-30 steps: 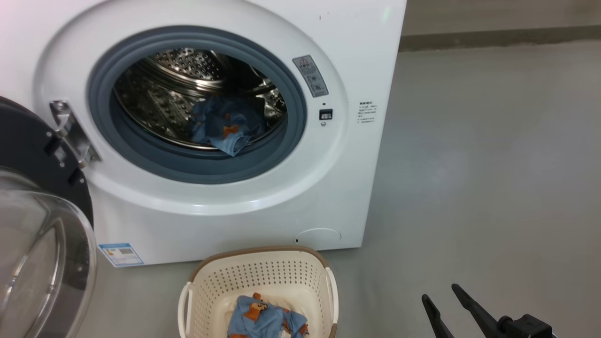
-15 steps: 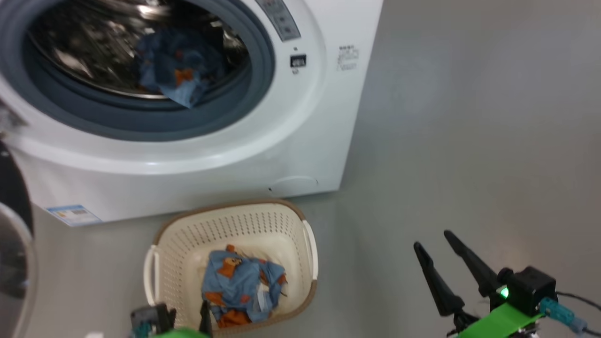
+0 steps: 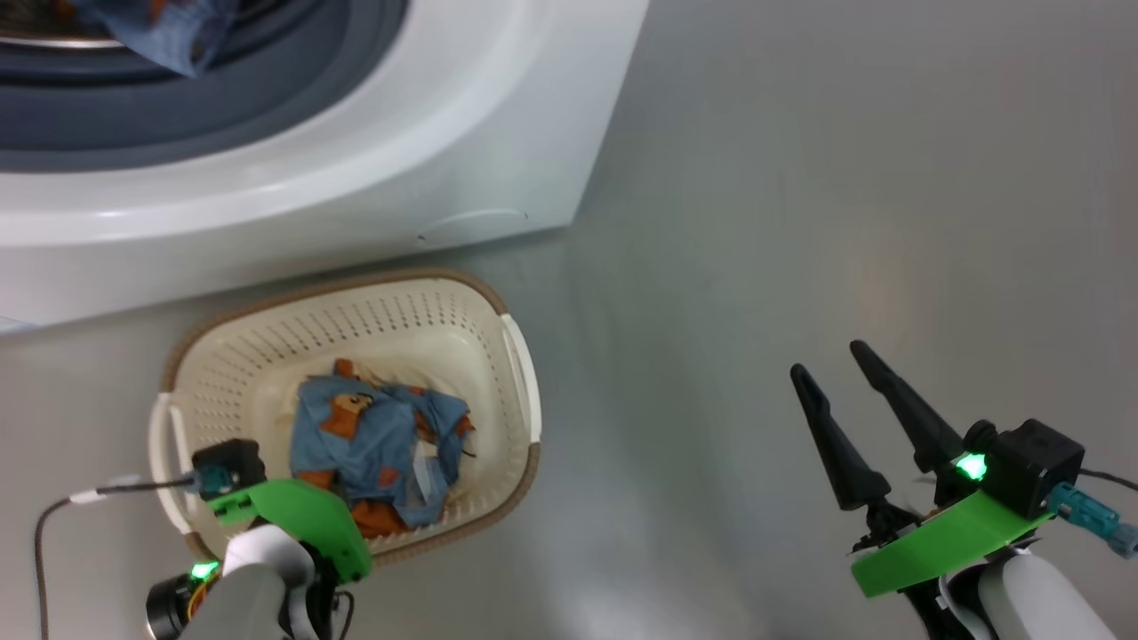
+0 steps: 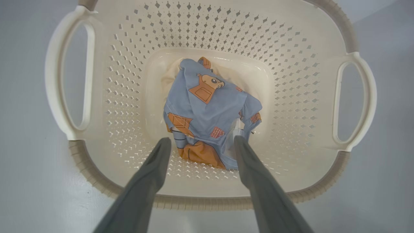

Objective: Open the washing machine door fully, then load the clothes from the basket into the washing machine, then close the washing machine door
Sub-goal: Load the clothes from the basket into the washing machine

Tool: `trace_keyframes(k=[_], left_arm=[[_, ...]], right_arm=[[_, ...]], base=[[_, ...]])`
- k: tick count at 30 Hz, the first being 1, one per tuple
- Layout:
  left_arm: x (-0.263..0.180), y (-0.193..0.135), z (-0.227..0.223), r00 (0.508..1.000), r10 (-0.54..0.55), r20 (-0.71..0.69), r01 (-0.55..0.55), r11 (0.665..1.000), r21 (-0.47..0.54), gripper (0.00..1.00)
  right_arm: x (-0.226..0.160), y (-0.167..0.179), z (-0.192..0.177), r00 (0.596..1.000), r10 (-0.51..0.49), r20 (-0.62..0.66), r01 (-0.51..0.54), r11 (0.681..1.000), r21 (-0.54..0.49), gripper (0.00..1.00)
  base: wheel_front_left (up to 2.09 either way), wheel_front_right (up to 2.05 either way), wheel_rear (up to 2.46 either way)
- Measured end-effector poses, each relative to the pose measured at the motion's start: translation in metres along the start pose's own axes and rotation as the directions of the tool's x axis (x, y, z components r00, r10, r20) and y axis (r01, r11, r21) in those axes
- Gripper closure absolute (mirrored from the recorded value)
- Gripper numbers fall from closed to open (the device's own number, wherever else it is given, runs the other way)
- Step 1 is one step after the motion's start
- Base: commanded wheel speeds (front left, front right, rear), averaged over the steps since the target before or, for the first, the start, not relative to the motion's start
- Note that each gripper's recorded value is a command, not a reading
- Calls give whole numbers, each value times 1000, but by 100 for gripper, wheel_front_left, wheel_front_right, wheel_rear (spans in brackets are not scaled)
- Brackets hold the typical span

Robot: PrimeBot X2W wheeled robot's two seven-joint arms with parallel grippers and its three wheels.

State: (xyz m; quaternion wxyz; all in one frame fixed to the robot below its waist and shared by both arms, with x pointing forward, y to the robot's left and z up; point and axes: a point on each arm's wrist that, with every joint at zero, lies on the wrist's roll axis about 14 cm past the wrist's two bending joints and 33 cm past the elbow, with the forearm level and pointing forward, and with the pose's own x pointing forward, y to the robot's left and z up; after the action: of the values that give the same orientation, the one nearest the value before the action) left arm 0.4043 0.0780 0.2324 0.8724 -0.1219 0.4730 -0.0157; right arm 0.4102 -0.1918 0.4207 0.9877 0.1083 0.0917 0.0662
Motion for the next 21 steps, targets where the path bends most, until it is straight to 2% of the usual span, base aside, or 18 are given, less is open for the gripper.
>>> trace_keyframes(k=[8, 14, 21], left_arm=[[47, -10, -4, 998, -29, -57, 26, 998, -50, 0], [72, -10, -25, 991, -21, -129, 16, 999, -39, 0], [109, -17, -17, 993, -24, -119, 18, 998, -53, 0]], right_arm=[[7, -27, -24, 996, -57, -74, 55, 998, -18, 0], [13, -45, -38, 989, -92, -113, 89, 995, -38, 0], [18, -58, -60, 979, -113, -167, 106, 993, -51, 0]], base=[[0, 0, 0], [0, 0, 0], [0, 0, 0]])
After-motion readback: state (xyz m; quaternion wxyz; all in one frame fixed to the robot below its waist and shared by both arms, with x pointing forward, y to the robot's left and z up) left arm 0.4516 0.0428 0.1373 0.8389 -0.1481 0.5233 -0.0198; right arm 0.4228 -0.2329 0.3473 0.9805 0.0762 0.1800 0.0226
